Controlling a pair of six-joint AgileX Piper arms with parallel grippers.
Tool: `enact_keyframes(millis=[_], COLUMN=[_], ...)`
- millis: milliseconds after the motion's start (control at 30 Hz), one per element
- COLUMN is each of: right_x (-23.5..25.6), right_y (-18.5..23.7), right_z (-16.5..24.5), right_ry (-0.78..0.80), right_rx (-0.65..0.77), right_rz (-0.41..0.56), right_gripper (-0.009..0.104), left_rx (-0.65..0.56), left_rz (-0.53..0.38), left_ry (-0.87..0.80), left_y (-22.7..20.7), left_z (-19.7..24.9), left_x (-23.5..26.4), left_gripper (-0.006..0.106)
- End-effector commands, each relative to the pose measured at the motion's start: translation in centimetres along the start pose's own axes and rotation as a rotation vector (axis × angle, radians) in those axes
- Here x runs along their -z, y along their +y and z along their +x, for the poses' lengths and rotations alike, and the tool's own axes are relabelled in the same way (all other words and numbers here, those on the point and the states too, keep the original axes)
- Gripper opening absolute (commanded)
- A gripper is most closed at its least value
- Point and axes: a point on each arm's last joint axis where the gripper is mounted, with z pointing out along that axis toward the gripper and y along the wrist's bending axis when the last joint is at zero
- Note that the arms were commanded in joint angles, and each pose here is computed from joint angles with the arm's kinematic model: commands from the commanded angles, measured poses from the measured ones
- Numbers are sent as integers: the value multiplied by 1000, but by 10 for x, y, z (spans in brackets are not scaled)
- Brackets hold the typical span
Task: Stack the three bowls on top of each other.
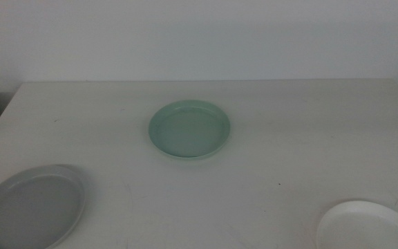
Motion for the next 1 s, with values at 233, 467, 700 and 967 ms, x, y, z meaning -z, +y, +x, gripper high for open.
enact_keyframes(millis=[233,467,700,967], right_x=[2,2,2,2], right_y=[-2,-2,-2,-2], right_z=[-8,-8,-8,-8], right_ry=[-101,-101,-101,-101], right_rx=[12,12,12,12], right_rz=[23,23,23,23], right_gripper=[55,55,55,55], left_rx=[7,-36,-31,-33], left_rz=[-16,-124,-163,-84], left_ry=[82,216,321,395], left_y=[5,25,63,122], left_z=[-18,-17,-13,3], left_x=[-40,-71,-102,-138], left_gripper=[105,105,105,105])
